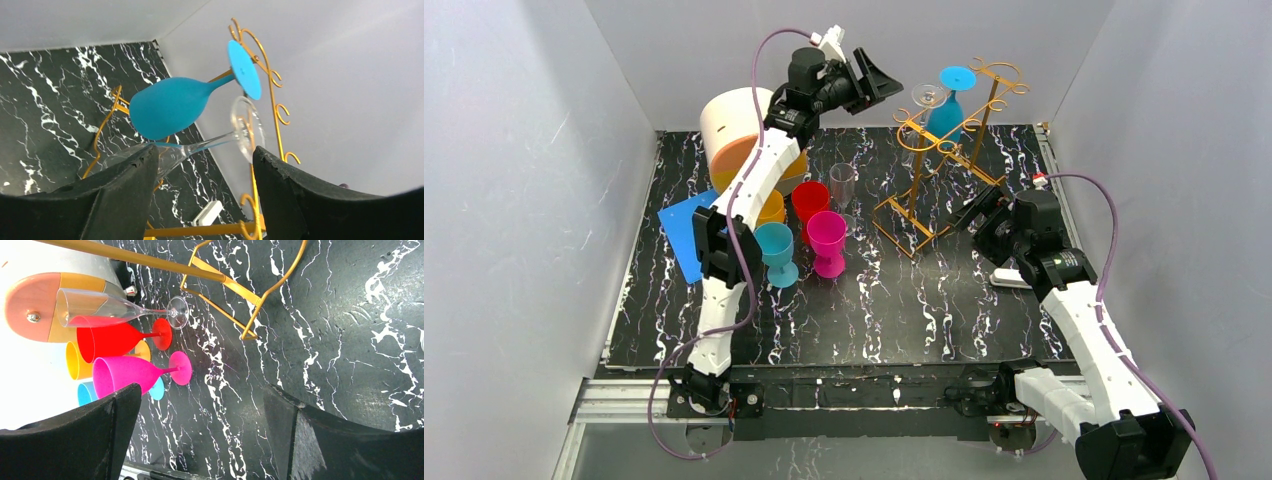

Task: Take the wine glass off the wine glass rack
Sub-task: Pick up the wine glass from the wine rack.

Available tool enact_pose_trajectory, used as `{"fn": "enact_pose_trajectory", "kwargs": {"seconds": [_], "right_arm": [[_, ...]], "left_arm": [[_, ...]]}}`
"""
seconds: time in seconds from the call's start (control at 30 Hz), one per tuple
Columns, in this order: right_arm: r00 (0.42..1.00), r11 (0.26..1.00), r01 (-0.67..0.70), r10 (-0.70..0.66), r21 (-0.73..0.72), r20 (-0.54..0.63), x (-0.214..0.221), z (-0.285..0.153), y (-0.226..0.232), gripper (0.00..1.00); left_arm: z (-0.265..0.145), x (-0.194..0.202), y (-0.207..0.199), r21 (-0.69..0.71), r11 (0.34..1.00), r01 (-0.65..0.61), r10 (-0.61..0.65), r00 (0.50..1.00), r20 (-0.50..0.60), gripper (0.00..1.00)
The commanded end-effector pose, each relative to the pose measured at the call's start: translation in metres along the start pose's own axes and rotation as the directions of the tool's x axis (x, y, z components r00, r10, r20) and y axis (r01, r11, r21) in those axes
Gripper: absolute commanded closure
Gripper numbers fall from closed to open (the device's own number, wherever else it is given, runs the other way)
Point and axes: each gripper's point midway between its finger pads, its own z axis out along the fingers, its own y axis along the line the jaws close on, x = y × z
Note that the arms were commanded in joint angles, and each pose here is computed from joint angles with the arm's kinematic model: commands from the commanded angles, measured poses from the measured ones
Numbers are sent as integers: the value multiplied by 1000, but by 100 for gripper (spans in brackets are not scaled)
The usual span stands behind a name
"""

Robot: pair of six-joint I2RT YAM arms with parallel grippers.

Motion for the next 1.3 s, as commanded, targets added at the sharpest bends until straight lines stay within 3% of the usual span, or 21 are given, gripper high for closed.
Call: {"fn": "enact_pose_trajectory", "kwargs": {"seconds": [0.0, 0.6, 0.8, 0.93, 1.27], "right_arm": [[1000, 1000, -15, 15, 0, -13, 4, 1, -3, 1], [1000, 997, 4, -4, -83, -11, -7, -7, 25, 1], [975, 984, 122, -93, -132, 203, -60, -45, 62, 2], [941, 961, 216, -157, -173, 301, -96, -70, 104, 8], [930, 927, 277, -193, -254, 312, -157, -36, 184, 24]], "left_arm": [[-8, -21, -45, 135, 991, 6, -12, 999, 44, 34], [3, 0, -48, 165, 986, 18, -17, 1000, -8, 38], [2, -3, -53, 177, 984, 9, -10, 1000, 4, 42], [3, 4, -49, 169, 985, 18, -15, 1000, -19, 43], [4, 5, -49, 179, 984, 14, -11, 1000, -17, 46]]}}
